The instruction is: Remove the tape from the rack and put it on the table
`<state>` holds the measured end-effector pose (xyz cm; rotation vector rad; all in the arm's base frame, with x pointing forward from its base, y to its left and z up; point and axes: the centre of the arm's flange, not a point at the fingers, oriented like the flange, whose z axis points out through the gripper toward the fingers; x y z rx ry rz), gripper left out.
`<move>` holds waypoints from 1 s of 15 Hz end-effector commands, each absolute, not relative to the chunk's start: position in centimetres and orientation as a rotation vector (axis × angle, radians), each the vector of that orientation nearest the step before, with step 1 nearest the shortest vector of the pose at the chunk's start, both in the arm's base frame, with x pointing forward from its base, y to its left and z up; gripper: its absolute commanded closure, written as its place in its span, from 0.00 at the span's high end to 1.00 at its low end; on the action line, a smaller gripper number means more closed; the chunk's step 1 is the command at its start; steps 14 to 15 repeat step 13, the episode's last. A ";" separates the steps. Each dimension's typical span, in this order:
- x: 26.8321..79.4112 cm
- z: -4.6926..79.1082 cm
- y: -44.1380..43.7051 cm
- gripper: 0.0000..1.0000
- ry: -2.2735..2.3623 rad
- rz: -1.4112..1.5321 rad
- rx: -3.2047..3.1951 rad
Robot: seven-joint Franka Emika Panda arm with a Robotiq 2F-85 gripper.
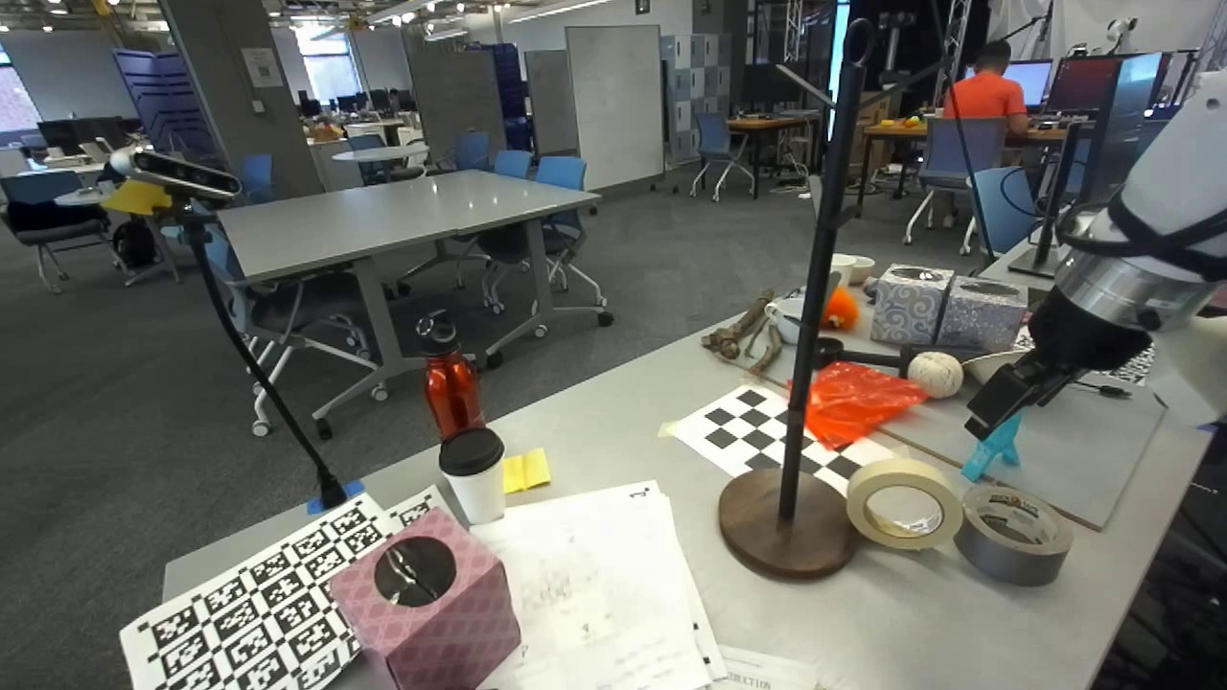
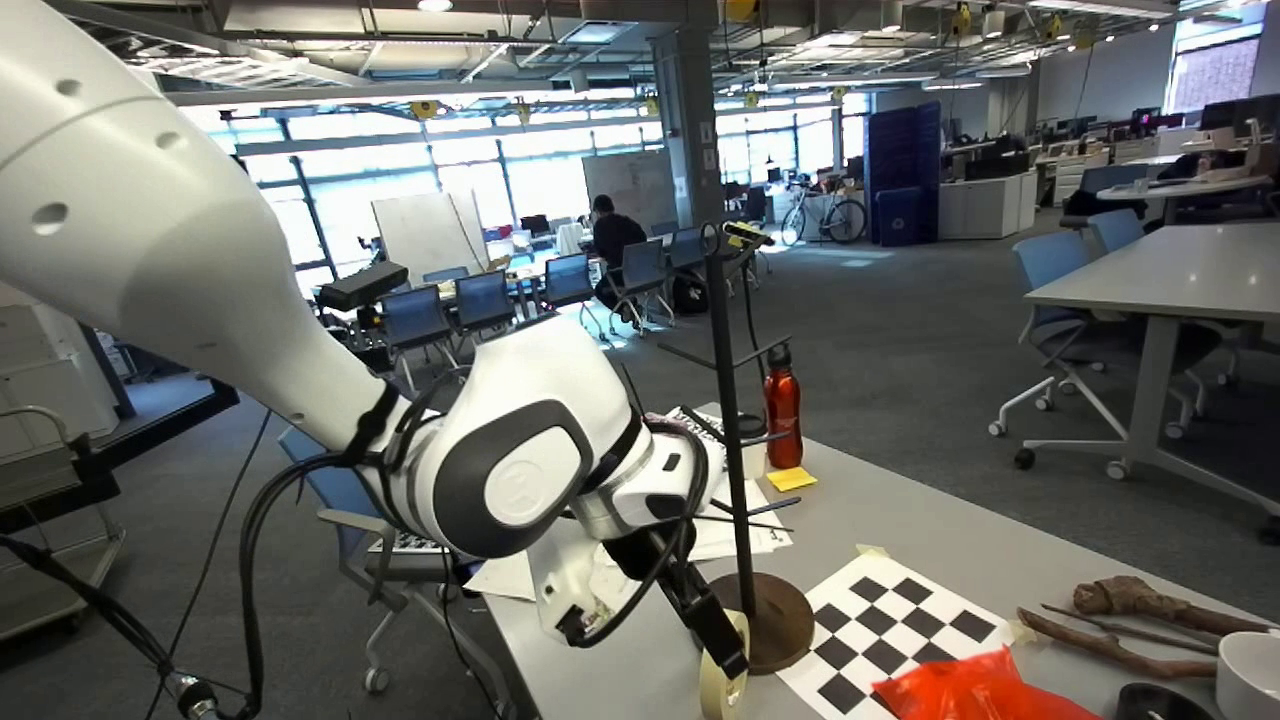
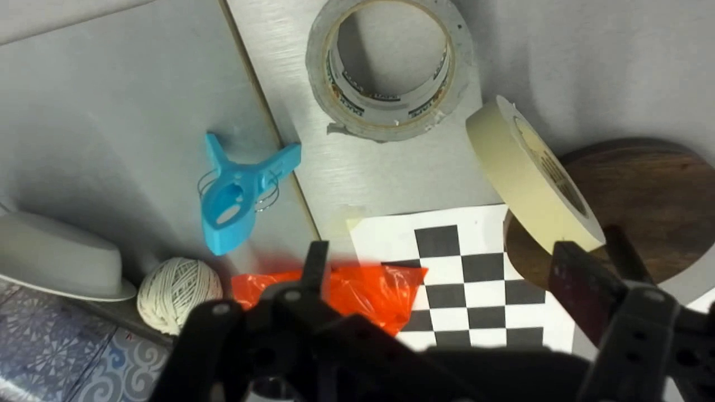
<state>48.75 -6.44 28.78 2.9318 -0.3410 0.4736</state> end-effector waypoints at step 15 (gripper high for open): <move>43.8 36.3 -0.8 1.00 -0.306 0.531 2.927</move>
